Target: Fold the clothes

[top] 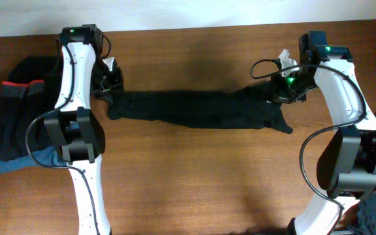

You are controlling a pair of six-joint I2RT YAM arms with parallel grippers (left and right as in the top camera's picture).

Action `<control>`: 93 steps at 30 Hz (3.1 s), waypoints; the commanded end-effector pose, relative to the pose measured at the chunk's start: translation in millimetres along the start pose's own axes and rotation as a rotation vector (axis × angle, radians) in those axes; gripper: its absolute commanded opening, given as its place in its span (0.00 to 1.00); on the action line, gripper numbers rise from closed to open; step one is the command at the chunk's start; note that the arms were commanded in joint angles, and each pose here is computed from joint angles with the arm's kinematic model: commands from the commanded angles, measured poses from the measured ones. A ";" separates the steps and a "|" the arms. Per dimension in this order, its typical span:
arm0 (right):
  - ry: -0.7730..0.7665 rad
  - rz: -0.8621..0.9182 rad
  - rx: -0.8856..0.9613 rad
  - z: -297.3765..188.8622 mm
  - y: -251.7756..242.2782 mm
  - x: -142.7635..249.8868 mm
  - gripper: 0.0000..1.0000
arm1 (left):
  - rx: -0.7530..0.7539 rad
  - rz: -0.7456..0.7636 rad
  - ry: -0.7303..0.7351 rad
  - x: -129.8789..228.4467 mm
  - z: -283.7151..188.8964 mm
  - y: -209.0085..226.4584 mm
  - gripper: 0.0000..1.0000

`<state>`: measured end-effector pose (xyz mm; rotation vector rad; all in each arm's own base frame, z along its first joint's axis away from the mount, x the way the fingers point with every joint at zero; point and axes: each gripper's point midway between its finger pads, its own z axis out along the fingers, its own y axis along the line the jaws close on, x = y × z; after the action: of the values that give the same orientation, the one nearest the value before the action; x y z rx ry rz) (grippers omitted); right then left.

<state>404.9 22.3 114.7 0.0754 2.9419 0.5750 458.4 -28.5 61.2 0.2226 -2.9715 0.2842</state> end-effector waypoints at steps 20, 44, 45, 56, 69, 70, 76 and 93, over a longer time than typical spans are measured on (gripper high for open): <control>0.006 -0.010 0.156 -13.0 -23.3 4.7 0.48 | -0.007 0.026 -0.048 -1.8 -15.3 -6.5 0.57; 0.099 0.021 0.190 18.4 -43.0 11.4 0.52 | -0.004 0.032 -0.074 -9.5 -13.2 -7.3 0.61; 0.099 0.021 0.198 18.1 -44.4 11.5 0.55 | -0.004 0.032 -0.074 -9.4 -13.1 -7.5 0.61; 0.101 0.020 0.208 17.9 -45.9 11.6 0.60 | -0.003 0.033 -0.077 -10.2 -13.2 -7.7 0.62; 0.132 0.033 0.163 35.0 -45.1 13.2 0.56 | -0.004 0.033 -0.078 -10.4 -13.2 -7.6 0.62; 0.128 0.031 0.161 35.2 -44.8 12.1 0.49 | -0.004 0.033 -0.078 -10.4 -13.2 -7.6 0.62; 0.122 0.030 0.162 35.3 -45.0 10.7 0.15 | -0.004 0.033 -0.078 -10.4 -13.2 -7.7 0.62; 0.126 0.031 0.162 35.2 -45.0 11.8 0.09 | 0.006 0.049 -0.150 -28.5 -13.7 -11.3 0.61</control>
<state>396.0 -5.8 63.4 0.1066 3.1129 0.3421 489.0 -32.4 58.7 0.1963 -3.0989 0.3000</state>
